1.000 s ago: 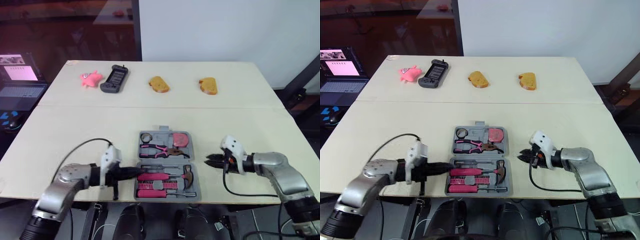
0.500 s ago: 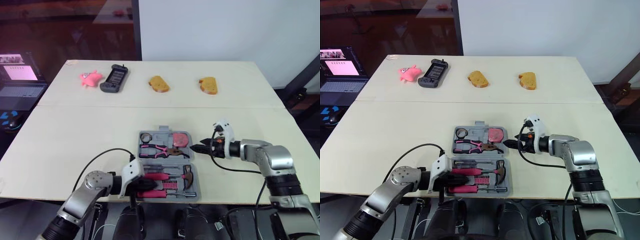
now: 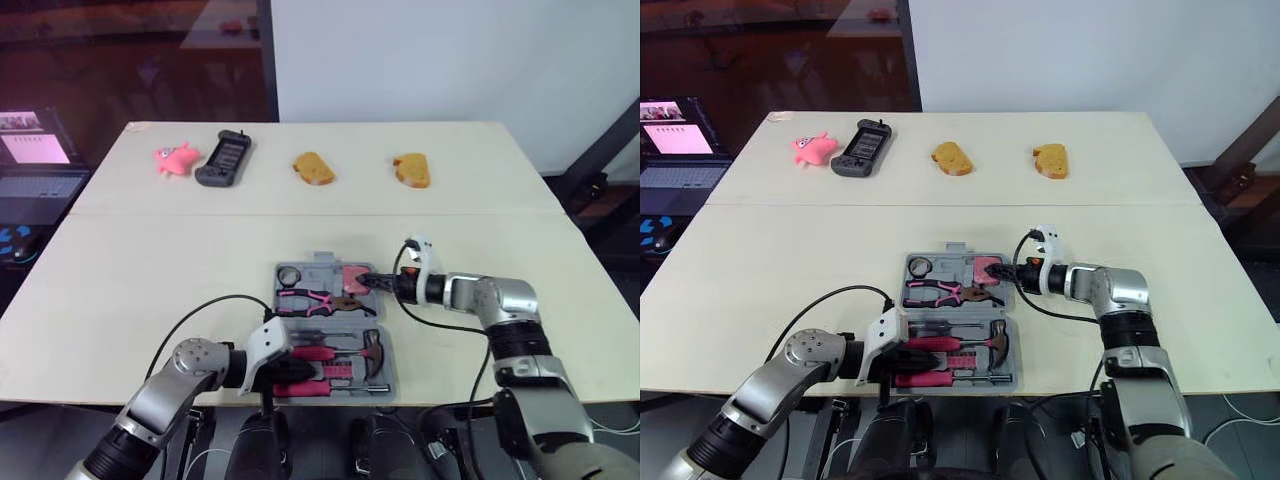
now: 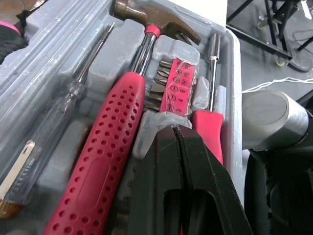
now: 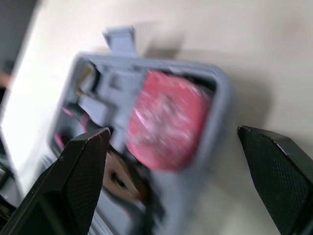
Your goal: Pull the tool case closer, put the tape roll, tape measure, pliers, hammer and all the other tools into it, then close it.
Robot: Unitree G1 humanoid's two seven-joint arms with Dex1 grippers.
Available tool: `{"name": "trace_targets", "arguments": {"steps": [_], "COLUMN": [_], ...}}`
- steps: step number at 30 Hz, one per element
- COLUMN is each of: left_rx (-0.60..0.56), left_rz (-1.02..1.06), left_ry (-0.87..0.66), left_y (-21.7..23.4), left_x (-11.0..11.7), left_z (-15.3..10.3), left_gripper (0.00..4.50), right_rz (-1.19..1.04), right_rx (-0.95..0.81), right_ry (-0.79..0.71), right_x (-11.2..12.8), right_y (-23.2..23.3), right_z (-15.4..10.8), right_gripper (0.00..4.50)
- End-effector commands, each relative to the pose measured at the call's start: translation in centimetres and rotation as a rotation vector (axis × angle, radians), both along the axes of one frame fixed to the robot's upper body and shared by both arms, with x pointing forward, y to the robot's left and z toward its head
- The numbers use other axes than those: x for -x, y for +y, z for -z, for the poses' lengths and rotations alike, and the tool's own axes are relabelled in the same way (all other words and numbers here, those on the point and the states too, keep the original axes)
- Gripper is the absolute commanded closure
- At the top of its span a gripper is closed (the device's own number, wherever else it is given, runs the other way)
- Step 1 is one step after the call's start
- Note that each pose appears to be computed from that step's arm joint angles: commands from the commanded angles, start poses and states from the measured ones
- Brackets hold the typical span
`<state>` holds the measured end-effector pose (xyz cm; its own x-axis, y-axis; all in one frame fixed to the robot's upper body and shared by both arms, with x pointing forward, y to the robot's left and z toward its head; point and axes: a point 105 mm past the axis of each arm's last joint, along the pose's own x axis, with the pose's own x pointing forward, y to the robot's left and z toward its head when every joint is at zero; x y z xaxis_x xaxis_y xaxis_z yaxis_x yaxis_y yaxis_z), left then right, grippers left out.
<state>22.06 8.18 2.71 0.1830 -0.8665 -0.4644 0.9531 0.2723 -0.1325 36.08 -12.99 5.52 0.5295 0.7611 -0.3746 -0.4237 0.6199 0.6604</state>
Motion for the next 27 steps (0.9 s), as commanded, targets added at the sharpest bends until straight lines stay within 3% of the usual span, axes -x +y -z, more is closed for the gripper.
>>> {"name": "trace_targets", "arguments": {"steps": [1,13,27], "left_rx": [-0.018,-0.007,0.062], "left_rz": [-0.02,-0.006,-0.131], "left_ry": [0.053,0.061,0.004], "left_y": [-0.1,-0.3,0.1], "left_x": [0.7,0.9,0.6], "left_z": [0.7,0.1,-1.4], "left_gripper": [4.5,4.5,4.5], "right_rz": [0.003,-0.012,-0.138], "right_rx": [-0.136,-0.326,-0.409], "right_ry": [0.028,-0.035,-0.162], "right_x": [-0.4,-1.5,0.0], "right_y": [1.2,2.3,1.4], "right_z": [-0.3,-2.1,-6.3], "right_gripper": [0.09,0.09,0.09]}}
